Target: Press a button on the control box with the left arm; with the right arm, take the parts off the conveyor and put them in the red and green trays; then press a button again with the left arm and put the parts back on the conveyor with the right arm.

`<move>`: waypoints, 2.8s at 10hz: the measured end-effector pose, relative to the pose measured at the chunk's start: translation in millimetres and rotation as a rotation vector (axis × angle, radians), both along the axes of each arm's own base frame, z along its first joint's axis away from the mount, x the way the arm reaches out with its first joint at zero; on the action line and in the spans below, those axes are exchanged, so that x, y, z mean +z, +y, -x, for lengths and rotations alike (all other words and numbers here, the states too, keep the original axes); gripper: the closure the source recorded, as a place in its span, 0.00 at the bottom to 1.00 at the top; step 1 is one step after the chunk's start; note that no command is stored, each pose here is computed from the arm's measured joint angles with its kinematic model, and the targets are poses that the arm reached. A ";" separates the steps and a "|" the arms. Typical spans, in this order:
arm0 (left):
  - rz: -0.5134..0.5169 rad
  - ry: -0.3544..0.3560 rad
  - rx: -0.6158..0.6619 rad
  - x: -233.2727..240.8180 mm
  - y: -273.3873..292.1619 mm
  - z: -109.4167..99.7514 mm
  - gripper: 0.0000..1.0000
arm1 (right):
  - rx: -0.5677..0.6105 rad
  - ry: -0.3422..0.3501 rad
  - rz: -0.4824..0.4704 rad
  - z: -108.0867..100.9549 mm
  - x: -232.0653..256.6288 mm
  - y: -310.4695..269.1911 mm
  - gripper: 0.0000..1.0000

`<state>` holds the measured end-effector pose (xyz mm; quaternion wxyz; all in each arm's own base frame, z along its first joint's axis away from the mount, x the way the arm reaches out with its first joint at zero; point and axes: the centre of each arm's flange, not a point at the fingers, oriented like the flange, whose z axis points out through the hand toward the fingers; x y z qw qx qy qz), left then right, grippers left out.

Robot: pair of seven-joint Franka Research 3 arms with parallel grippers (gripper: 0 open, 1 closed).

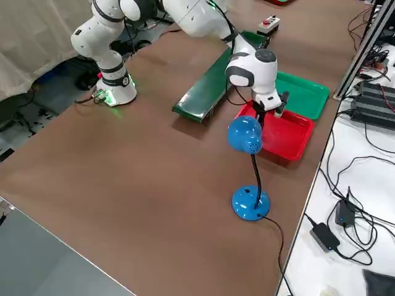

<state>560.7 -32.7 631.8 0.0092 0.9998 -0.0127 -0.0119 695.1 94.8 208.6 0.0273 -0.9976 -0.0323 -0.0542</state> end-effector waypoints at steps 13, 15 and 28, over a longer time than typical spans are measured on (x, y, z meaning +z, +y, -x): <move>0.000 -0.001 -0.001 0.3 -0.7 0.0 0.00 | 0.032 0.102 0.029 6.3 103.4 56.4 0.00; 0.000 -0.001 -0.001 0.5 -0.6 0.0 0.00 | -0.055 0.166 0.039 46.7 161.6 131.0 0.00; 0.000 -0.002 -0.002 0.7 -1.1 0.0 0.00 | -0.697 0.209 -0.139 254.1 121.7 348.0 0.00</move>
